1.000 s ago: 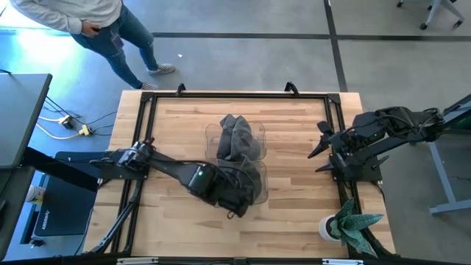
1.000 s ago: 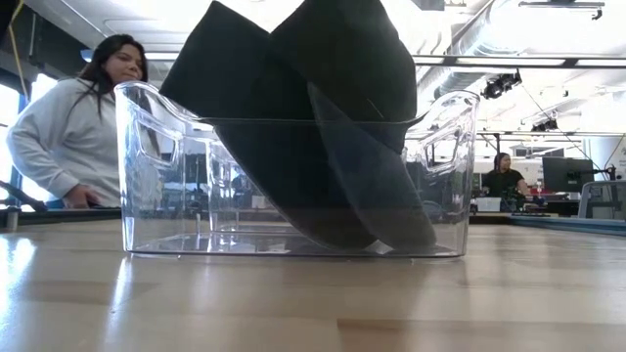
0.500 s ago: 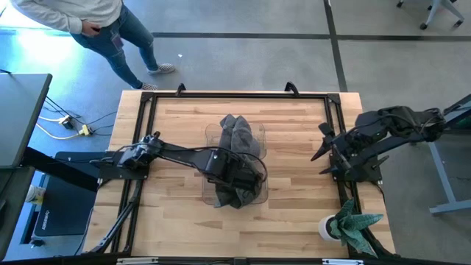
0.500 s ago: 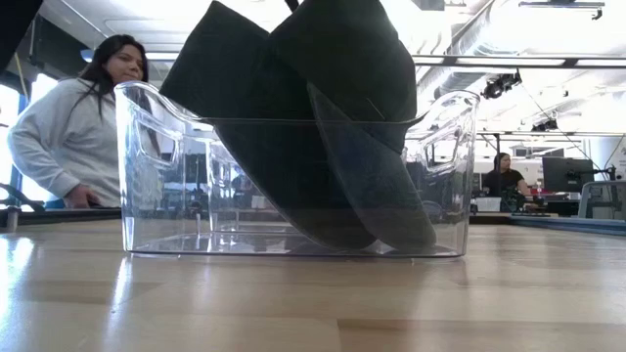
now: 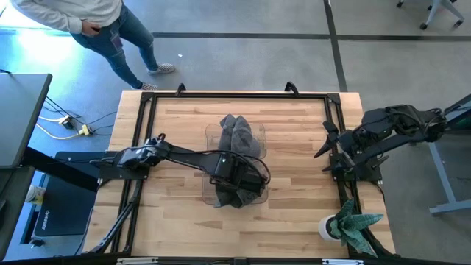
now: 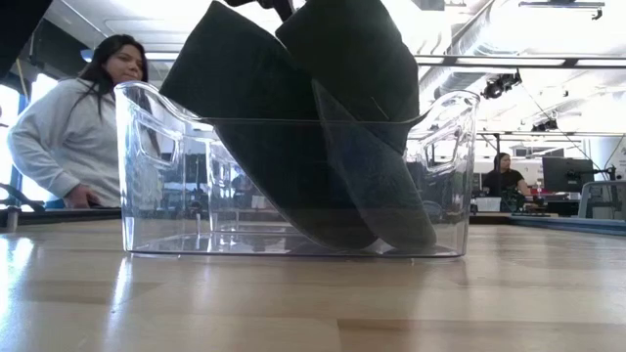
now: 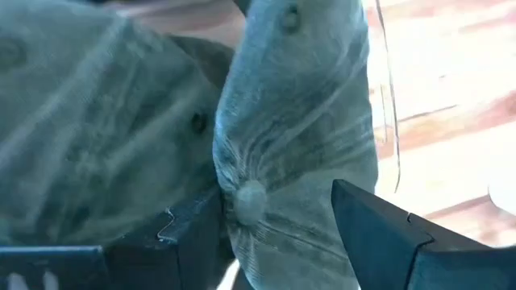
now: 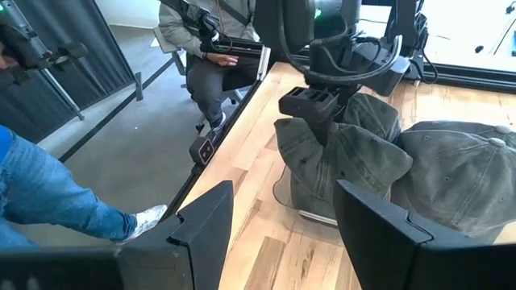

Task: Pick & Place hat
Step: Put the black cap into the bottom transparent bin

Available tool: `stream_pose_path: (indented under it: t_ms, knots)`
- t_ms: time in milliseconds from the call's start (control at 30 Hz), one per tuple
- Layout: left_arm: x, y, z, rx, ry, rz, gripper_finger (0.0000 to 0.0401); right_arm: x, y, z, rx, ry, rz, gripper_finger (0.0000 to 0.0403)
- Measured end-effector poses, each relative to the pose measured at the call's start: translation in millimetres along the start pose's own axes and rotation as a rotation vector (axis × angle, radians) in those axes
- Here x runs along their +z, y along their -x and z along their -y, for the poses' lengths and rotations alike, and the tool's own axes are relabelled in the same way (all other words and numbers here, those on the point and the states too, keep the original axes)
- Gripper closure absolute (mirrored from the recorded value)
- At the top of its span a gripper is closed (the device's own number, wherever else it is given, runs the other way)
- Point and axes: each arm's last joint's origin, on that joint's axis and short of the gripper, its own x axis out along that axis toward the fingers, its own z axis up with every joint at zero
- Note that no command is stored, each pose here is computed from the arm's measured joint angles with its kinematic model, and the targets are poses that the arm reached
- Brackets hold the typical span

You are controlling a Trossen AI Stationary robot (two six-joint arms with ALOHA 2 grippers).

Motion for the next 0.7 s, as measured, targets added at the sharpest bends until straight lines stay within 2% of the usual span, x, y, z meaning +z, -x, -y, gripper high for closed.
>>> stream_pose_path:
  t_ms: [133, 233, 567, 700]
  knots:
    - [0.5, 0.0, -0.9, 0.008, -0.001, 0.014, 0.0182, 0.2, -0.7, 0.1, 0.000, 0.000, -0.002, 0.0194]
    - [0.5, 0.0, -1.5, 0.014, -0.003, 0.015, 0.0208, 0.2, -0.5, 0.1, 0.000, -0.001, -0.001, 0.0194]
    - [-0.2, -5.7, 0.7, 0.015, -0.010, 0.034, 0.0384, 0.2, -0.5, 0.1, 0.000, -0.004, 0.000, 0.0194]
    - [-0.4, -5.6, 1.6, 0.005, -0.001, 0.027, 0.0375, 0.2, -0.5, 0.1, 0.000, -0.004, 0.000, 0.0194]
